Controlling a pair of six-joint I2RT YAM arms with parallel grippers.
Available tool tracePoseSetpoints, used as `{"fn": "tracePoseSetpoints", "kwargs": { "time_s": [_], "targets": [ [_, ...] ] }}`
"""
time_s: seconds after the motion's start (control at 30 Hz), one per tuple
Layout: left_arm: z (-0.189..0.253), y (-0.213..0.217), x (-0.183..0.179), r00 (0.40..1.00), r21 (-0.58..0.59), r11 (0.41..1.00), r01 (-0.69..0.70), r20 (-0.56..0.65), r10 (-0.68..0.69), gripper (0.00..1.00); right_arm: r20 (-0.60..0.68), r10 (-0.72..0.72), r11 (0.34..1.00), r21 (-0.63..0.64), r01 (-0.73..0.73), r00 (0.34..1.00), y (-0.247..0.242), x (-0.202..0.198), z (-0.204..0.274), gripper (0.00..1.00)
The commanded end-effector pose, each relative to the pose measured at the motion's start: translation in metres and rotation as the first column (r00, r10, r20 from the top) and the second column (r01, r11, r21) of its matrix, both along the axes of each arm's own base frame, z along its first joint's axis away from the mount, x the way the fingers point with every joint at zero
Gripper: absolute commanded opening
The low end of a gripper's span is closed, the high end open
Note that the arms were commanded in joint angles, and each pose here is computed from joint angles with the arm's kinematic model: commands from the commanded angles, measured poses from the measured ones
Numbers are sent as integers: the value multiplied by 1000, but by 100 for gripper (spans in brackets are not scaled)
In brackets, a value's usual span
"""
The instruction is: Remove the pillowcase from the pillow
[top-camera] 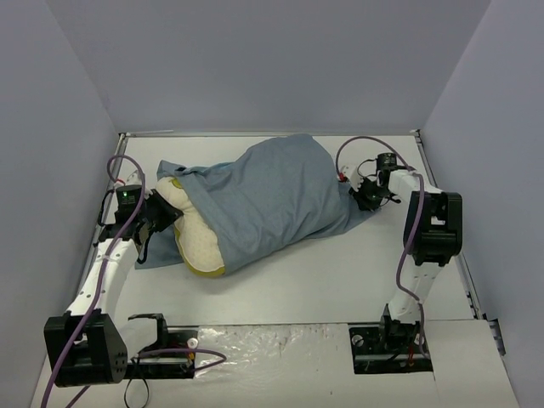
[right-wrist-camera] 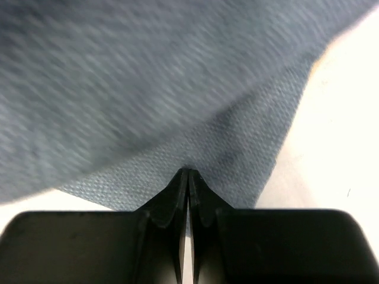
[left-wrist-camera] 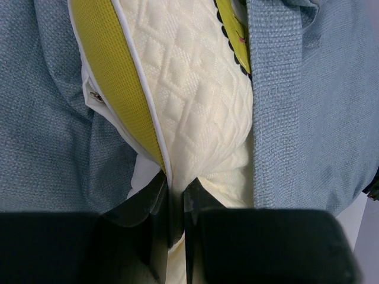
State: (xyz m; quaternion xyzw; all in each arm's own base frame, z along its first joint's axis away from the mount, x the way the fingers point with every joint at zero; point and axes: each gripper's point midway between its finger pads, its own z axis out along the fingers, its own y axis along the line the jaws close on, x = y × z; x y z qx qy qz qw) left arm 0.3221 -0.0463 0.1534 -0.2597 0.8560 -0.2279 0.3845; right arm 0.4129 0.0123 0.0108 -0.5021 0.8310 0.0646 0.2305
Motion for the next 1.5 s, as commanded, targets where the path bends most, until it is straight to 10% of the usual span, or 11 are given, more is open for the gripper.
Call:
{"fn": "tracePoseSetpoints", "kwargs": {
  "time_s": [0.0, 0.4, 0.5, 0.9, 1.13, 1.47],
  "targets": [
    [28, 2, 8, 995, 15, 1000, 10, 102, -12, 2, 14, -104, 991, 83, 102, 994, -11, 1, 21, 0],
    [38, -3, 14, 992, 11, 998, 55, 116, -56, 2, 171, -274, 940, 257, 226, 947, -48, -20, 92, 1],
    [38, -6, 13, 991, 3, 997, 73, 113, -73, 2, 114, -292, 922, 299, 247, 950, -38, -15, 85, 61],
    [38, -9, 6, 988, 22, 995, 96, 121, -98, 2, -16, -440, 889, 130, 438, 898, -25, 22, 28, 80],
    [39, -13, 4, 985, 23, 993, 113, 132, -115, 2, -26, -457, 888, 47, 458, 889, -33, 29, 5, 72],
    [47, -12, 6, 981, 25, 994, 110, 156, -113, 2, -128, -449, 874, 145, 465, 884, -31, 16, 4, 0]
  ]
}}
